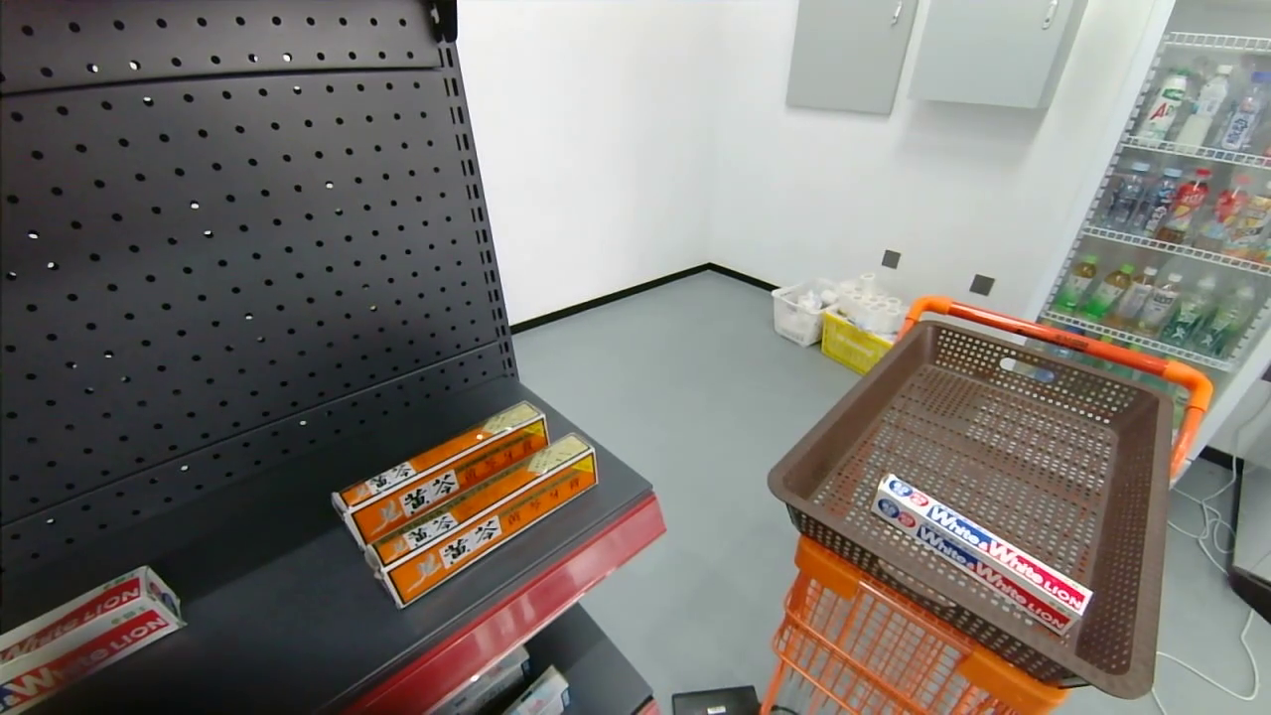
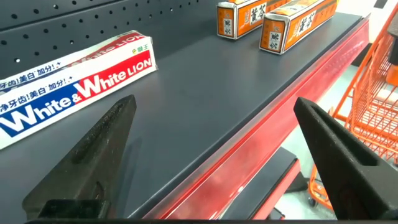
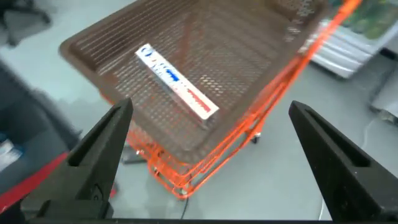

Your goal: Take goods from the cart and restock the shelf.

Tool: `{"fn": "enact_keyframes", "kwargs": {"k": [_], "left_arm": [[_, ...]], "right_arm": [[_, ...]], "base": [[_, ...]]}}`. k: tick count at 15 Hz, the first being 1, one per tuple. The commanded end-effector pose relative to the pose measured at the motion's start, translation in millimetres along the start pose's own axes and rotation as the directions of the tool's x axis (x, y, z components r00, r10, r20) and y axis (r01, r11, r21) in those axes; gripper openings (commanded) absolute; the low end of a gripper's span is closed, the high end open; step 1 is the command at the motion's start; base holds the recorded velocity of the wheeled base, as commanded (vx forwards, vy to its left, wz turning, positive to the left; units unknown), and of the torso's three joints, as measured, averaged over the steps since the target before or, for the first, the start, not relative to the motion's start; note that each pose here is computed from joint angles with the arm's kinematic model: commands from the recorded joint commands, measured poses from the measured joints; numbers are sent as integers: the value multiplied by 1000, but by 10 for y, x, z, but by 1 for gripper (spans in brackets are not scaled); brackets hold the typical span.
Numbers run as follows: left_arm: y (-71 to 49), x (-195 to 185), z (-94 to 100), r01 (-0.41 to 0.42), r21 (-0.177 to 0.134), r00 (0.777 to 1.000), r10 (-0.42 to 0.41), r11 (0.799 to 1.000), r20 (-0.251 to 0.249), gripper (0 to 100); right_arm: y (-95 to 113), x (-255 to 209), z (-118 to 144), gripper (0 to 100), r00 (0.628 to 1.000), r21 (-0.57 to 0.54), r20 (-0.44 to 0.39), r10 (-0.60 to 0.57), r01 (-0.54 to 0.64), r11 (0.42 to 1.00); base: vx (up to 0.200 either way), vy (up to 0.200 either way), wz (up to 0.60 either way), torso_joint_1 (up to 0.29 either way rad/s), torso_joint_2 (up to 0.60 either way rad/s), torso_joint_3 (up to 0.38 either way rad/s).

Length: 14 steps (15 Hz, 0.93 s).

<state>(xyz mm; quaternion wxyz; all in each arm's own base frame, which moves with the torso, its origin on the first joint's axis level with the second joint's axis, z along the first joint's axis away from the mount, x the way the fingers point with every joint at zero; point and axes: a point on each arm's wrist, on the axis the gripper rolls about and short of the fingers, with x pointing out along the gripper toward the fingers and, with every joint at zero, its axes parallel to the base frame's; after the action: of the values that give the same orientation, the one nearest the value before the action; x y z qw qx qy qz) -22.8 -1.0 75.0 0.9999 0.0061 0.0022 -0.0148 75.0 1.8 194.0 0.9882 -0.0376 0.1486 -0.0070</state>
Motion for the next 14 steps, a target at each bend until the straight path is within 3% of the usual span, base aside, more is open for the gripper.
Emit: {"fn": "enact_keyframes", "kwargs": {"k": [1,2,3,4,6,9,10,14], "left_arm": [[0,0,0,0,0,1000,0,1000,0,100],[0,0,0,0,0,1000,0,1000,0,100],[0,0,0,0,0,1000,0,1000,0,100],[0,0,0,0,0,1000,0,1000,0,100],[0,0,0,0,0,1000,0,1000,0,100],[0,0,0,0,0,1000,0,1000,0,100],[0,0,0,0,0,1000,0,1000,0,100],[0,0,0,0,0,1000,0,1000,0,100]], "right_arm": [[65,398,157,100,988,-21,-118,96,-99,995],[19,663,262,100,966,-7,-211,153,-158,987],[-43,838,298,100,954,-66,-264,143,-166,984],[-142,1091,295,100,949,-174,-297,108,-165,971],[-228,1426,271,100,949,-258,-294,116,-196,946],[-314,1623,274,100,917,-303,-355,180,-295,906],[-320,1708,227,100,886,-317,-410,217,-361,877],[-248,1981,41,100,827,-286,-489,276,-451,845]], "base": [[0,0,0,0,0,0],[0,0,0,0,0,0],[0,0,0,0,0,0],[0,0,0,0,0,0],[0,0,0,0,0,0],[0,0,0,0,0,0],[0,0,0,0,0,0],[0,0,0,0,0,0]]}}
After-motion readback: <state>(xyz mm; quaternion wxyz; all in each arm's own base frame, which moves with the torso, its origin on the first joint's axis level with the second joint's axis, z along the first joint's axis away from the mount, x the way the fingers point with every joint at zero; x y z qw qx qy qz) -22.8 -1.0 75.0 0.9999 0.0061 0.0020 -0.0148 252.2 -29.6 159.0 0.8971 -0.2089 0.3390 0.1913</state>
